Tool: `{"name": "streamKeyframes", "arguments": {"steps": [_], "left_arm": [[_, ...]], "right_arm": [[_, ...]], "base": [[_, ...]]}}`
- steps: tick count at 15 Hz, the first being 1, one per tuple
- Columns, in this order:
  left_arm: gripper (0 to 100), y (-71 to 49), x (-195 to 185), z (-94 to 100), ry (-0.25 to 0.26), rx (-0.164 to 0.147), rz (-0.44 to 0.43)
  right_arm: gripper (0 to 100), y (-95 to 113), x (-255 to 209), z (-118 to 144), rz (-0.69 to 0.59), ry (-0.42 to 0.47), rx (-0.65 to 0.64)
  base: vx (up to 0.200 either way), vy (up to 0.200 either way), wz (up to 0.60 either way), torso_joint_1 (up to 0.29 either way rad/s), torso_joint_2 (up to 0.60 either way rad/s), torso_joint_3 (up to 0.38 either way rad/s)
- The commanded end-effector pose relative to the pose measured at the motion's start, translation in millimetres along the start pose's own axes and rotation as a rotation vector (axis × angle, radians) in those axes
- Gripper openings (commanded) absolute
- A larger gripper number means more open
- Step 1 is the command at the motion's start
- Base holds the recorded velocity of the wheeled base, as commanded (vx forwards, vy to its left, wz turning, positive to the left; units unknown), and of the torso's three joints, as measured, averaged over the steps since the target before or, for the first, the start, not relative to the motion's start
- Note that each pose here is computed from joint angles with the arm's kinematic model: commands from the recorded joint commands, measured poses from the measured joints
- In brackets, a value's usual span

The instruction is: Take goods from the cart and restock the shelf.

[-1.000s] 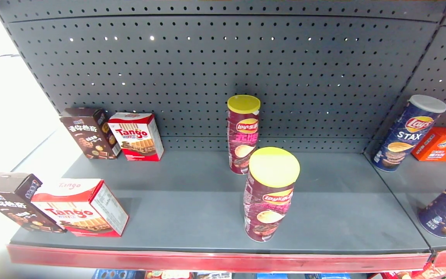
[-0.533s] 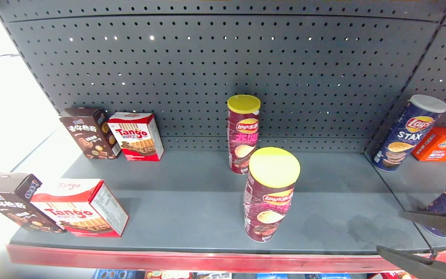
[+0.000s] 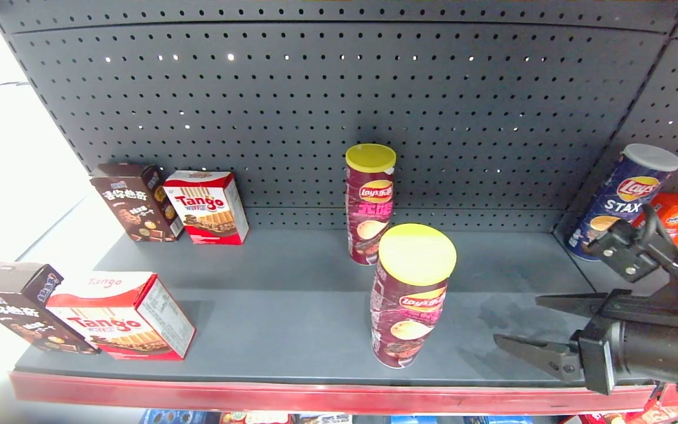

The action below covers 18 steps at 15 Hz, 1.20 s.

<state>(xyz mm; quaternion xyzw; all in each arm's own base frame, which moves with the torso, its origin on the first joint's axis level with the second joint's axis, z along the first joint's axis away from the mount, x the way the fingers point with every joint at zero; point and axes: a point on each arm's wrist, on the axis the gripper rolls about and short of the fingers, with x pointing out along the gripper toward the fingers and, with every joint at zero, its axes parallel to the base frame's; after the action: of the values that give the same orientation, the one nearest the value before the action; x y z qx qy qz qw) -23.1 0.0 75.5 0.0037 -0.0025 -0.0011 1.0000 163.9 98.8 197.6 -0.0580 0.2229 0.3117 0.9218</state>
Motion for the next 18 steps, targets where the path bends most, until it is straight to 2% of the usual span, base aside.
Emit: {"name": "streamKeyframes", "arguments": {"steps": [1,8,18], "left_arm": [[100,0.0,0.3,0.1,0.003,0.0,-0.001],[100,0.0,0.2,0.5,0.002,0.0,-0.002],[100,0.0,0.2,0.5,0.002,-0.001,0.001]], "right_arm": [[100,4.4,23.8,5.0,0.03,0.048,-0.012],[100,10.2,54.3,9.3,0.04,0.101,-0.027],[100,10.5,78.9,24.8,0.036,0.094,-0.031]], "base": [[0.0,0.0,0.0,0.0,0.0,0.0],[0.0,0.0,0.0,0.0,0.0,0.0],[0.0,0.0,0.0,0.0,0.0,0.0]]}}
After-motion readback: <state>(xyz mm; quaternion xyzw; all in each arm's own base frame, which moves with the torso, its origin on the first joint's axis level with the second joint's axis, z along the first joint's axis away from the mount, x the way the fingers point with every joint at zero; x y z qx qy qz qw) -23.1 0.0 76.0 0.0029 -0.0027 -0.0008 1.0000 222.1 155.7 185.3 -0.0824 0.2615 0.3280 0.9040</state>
